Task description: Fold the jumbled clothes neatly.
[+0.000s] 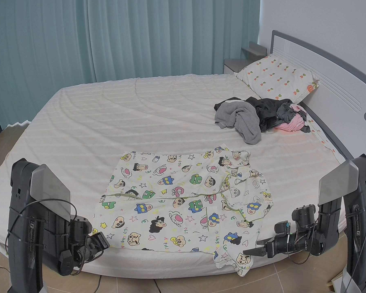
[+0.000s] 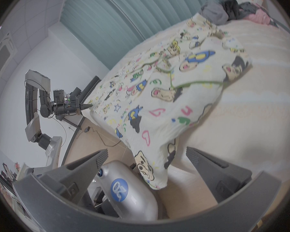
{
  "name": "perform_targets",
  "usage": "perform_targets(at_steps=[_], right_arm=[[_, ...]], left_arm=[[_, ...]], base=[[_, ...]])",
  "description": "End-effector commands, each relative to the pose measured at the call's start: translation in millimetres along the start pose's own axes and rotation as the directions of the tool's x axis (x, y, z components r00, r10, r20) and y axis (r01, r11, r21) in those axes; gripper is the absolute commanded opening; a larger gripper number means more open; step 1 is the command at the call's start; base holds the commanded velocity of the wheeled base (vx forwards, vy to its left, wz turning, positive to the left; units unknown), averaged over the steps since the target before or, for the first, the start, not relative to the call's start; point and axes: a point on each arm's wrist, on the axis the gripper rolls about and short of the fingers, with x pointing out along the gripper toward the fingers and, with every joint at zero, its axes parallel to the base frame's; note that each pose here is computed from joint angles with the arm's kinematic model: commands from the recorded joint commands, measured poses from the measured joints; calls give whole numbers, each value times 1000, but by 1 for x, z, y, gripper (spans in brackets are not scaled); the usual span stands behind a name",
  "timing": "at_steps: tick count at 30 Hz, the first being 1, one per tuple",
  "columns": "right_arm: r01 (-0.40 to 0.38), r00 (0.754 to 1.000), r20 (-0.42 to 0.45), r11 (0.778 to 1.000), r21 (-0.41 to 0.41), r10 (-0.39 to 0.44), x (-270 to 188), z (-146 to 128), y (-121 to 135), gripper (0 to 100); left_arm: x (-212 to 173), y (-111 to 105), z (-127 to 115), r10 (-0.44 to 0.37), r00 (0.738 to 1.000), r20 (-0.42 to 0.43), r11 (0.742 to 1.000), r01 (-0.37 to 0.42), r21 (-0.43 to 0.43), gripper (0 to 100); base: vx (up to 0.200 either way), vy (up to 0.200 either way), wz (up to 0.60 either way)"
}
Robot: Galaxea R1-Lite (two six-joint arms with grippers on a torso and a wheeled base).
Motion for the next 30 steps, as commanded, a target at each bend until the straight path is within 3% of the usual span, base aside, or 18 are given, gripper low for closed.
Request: perform_targets(at_steps=[1, 14, 15, 30], right_arm=[[-22, 999, 25, 998, -60, 24, 12, 27, 5, 100], [-17, 1000, 2, 999, -51, 17, 14, 30, 6, 100], [-17, 1000, 2, 999, -51, 17, 14, 30, 6, 0], [28, 999, 24, 998, -60, -27, 6, 27, 1, 0]], left_arm=[[0, -1, 1, -10, 1000, 14, 1000, 10, -3, 0], [-1, -1, 2, -10, 1000, 16, 1000, 10, -3, 0], [-1, -1, 2, -10, 1000, 16, 1000, 10, -3, 0], [-8, 0, 2, -8, 1000, 8, 1000, 8, -3, 0]], base=[[0, 0, 0], [0, 0, 0], [0, 0, 0], [0, 0, 0]])
